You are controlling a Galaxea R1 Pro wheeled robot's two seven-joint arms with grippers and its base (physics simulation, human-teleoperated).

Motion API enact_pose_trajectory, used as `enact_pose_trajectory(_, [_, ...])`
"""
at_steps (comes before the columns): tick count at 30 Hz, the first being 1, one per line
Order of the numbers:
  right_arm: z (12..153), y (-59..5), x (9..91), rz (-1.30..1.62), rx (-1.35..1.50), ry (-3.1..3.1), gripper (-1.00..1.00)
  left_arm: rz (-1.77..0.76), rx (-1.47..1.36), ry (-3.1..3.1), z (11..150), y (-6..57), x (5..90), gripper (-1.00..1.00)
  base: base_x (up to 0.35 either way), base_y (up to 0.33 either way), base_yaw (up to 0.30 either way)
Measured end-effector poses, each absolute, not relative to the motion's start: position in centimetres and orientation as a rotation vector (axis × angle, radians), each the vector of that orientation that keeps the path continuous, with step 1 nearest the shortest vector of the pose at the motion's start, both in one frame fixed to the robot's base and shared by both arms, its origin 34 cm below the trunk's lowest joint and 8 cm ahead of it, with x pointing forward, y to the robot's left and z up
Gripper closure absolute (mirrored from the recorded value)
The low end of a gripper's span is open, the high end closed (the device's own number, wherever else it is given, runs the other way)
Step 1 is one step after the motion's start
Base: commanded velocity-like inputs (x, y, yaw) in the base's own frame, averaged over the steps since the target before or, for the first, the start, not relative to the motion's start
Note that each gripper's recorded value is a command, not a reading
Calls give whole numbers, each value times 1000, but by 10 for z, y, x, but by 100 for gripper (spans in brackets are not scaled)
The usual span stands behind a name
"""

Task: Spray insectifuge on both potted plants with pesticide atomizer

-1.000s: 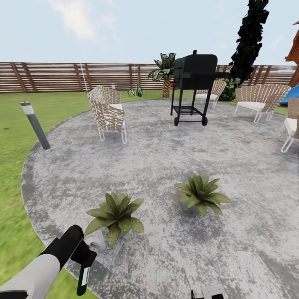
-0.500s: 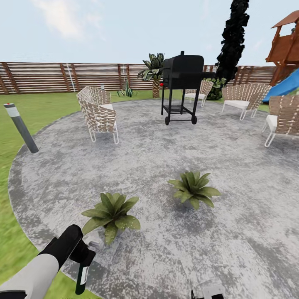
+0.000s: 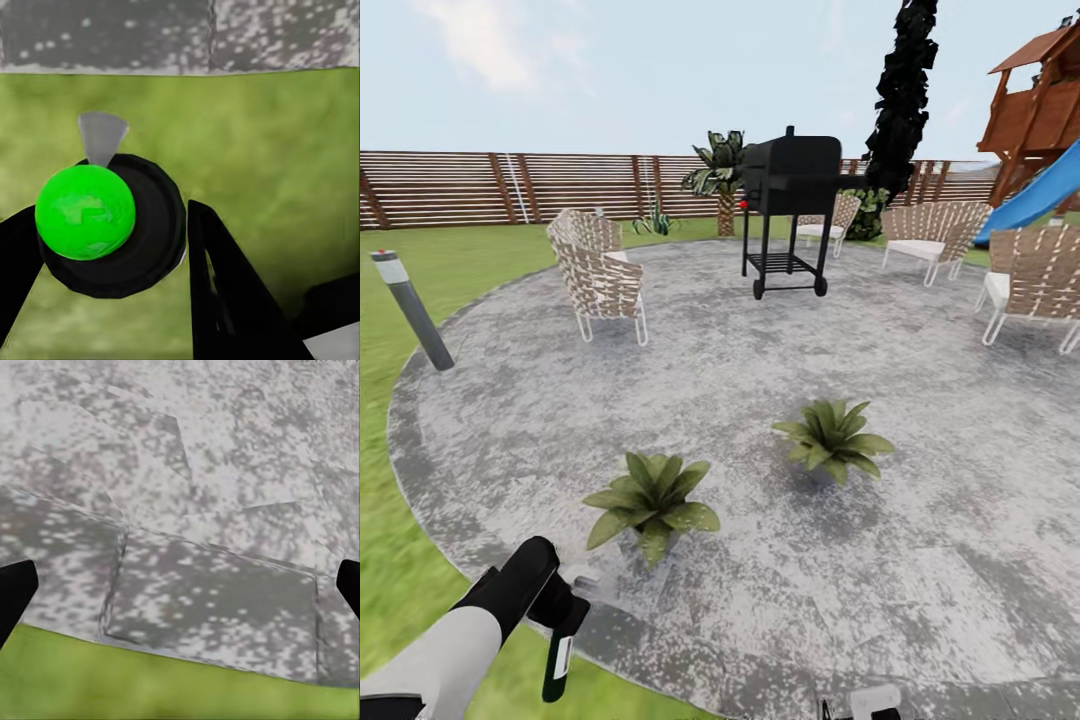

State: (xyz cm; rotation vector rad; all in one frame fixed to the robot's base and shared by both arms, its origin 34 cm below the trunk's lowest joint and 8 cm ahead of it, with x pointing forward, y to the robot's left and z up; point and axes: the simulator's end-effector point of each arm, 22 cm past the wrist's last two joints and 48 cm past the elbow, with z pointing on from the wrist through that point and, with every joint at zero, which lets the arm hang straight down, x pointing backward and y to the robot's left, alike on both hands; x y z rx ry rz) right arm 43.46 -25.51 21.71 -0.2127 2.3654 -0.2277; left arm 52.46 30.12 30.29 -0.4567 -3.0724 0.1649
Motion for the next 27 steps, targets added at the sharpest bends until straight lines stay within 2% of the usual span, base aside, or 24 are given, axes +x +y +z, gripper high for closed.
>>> enact_pose_trajectory(8, [218,-256,435,-231,-210,2363,-100,172,-461,-3075,303,298,525,100,172,280,-10])
enact_pose_trajectory(14, [219,-257,436,-232,-209,2359,-100,171,-463,-3079,305,298,526,100,207,231,-165])
enact_pose_trajectory(24, [222,-257,439,-233,-208,2351,-100,167,-466,-3084,307,299,526,100,0,15,-195])
enact_pose_trajectory(27, [223,-257,440,-233,-208,2348,-100,163,-465,-3085,309,300,526,100,-151,204,-196])
